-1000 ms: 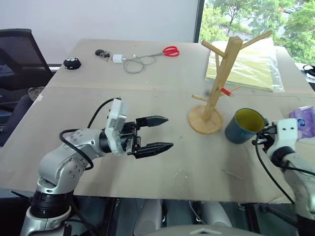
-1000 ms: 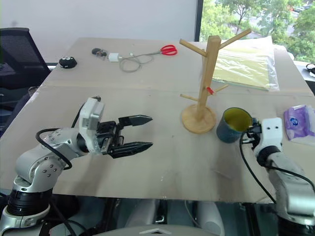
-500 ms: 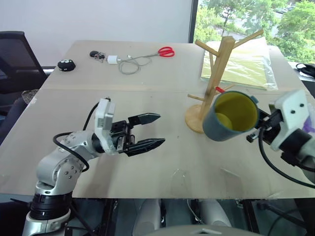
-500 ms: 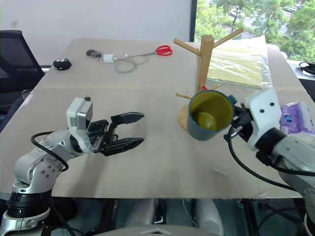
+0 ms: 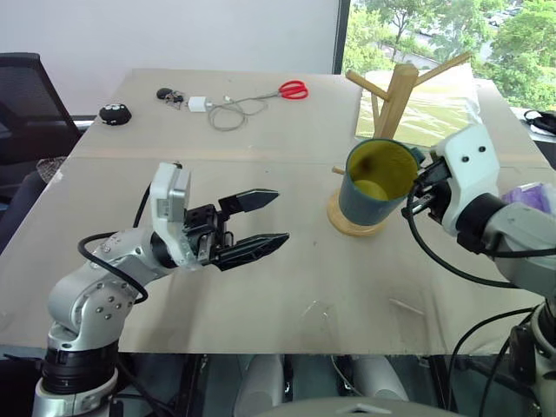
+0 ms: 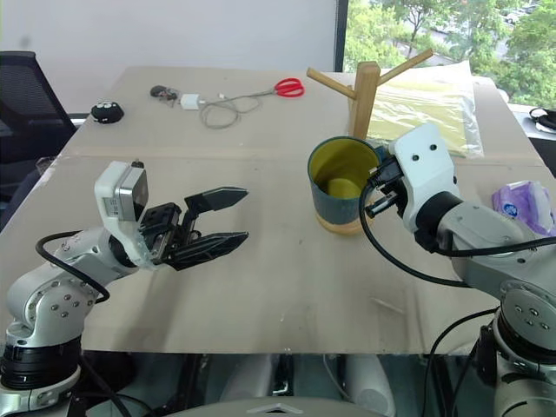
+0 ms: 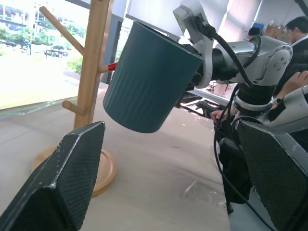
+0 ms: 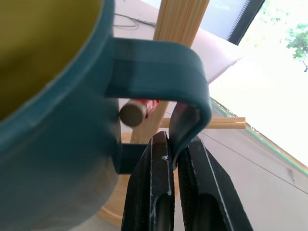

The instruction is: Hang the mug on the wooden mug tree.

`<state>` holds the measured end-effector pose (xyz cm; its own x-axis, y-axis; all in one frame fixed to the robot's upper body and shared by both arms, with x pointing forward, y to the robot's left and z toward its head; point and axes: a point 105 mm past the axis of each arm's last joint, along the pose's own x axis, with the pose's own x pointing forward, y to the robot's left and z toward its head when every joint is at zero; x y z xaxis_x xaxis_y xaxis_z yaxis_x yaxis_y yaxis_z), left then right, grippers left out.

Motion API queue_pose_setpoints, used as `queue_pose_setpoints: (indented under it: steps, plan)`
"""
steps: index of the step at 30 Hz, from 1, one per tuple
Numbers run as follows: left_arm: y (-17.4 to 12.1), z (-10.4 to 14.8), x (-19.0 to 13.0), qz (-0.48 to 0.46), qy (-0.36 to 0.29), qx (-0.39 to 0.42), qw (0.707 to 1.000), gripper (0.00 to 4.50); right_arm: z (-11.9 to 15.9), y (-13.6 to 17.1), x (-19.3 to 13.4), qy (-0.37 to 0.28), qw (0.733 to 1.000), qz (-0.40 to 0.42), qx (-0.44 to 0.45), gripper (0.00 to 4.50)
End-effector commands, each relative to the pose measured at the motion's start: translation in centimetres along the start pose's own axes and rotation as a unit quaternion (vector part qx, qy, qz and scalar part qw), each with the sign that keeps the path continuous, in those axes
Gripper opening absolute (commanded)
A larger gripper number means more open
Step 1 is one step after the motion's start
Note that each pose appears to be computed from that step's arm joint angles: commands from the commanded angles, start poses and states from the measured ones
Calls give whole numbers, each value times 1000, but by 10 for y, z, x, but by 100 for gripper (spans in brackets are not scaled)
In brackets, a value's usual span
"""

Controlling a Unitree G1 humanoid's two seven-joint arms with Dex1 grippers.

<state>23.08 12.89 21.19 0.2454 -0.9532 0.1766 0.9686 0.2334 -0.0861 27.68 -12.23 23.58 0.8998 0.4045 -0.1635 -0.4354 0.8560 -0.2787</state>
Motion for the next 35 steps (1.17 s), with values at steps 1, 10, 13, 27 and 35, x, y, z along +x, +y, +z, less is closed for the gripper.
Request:
queue_pose_setpoints:
  steps: [1, 10, 13, 27, 35]
  plan:
    - [-8, 8, 0, -2, -8, 20, 1000, 450, 5, -2, 6, 0, 1000, -14, -12, 10]
    - [-5, -7, -12, 35, 4, 31, 999, 450, -2, -7, 22, 31, 999, -7, 1, 131]
    - [-1, -12, -15, 49, 13, 51, 997, 450, 1, -12, 17, 15, 1000, -9, 6, 275]
    - [33, -56, -65, 170, 101, 28, 980, 450, -72, -36, -98, -19, 998, 48, 29, 366]
    - [33, -69, -86, 213, 133, 12, 968, 450, -124, -34, -106, 27, 998, 51, 32, 366]
